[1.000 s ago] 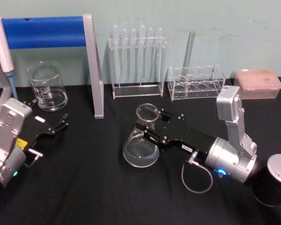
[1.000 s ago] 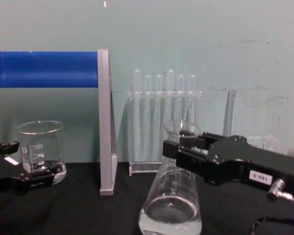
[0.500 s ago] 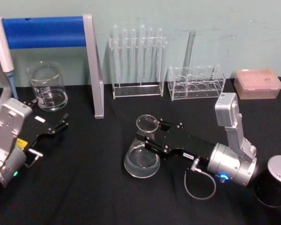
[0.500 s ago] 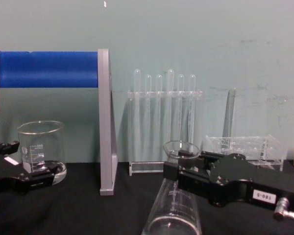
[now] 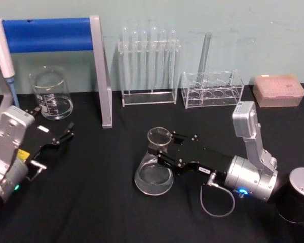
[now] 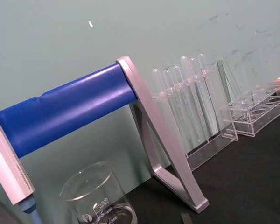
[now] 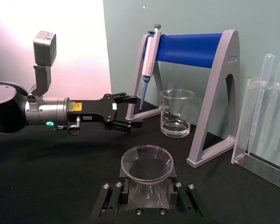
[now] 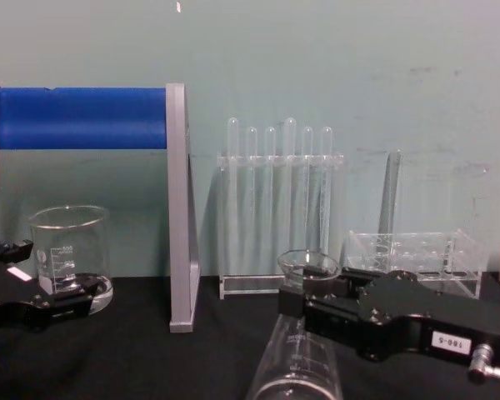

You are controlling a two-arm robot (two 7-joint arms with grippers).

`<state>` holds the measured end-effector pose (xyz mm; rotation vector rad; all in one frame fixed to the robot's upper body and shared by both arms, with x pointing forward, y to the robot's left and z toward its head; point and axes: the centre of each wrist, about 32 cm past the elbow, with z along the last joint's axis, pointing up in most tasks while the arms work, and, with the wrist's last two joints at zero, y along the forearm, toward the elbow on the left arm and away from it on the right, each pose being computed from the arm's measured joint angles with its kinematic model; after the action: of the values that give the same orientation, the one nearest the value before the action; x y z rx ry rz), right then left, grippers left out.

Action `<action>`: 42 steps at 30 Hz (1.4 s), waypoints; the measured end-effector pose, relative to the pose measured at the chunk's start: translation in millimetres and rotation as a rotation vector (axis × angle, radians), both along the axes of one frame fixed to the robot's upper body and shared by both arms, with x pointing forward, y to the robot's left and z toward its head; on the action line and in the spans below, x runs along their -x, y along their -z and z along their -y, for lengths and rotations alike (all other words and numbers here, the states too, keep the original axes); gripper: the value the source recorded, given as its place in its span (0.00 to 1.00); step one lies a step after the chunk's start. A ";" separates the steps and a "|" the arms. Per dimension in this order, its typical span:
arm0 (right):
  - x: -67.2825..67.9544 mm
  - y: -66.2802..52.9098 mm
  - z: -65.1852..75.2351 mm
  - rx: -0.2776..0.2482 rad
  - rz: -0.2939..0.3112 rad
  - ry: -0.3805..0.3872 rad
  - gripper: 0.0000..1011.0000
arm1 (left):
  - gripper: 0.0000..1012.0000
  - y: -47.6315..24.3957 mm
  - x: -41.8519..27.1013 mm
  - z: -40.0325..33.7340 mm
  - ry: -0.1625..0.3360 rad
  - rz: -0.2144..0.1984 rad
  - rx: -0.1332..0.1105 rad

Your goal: Grasp the erlenmeyer flask with one hand, shake it three times, then place it back.

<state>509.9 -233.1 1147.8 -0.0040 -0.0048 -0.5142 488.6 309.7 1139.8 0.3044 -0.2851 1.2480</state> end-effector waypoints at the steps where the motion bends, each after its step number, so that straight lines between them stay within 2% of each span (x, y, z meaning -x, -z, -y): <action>1: 0.0 0.1 0.2 0.000 -0.001 0.001 0.44 | 0.99 0.0 0.0 0.0 0.000 0.000 0.000; 42: -1.4 4.7 -0.5 0.021 -0.039 0.022 0.44 | 0.99 0.0 0.0 0.0 0.000 0.000 0.000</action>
<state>511.3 -232.6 1143.1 -0.0348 0.0276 -0.5365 488.6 309.7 1139.8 0.3044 -0.2850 1.2479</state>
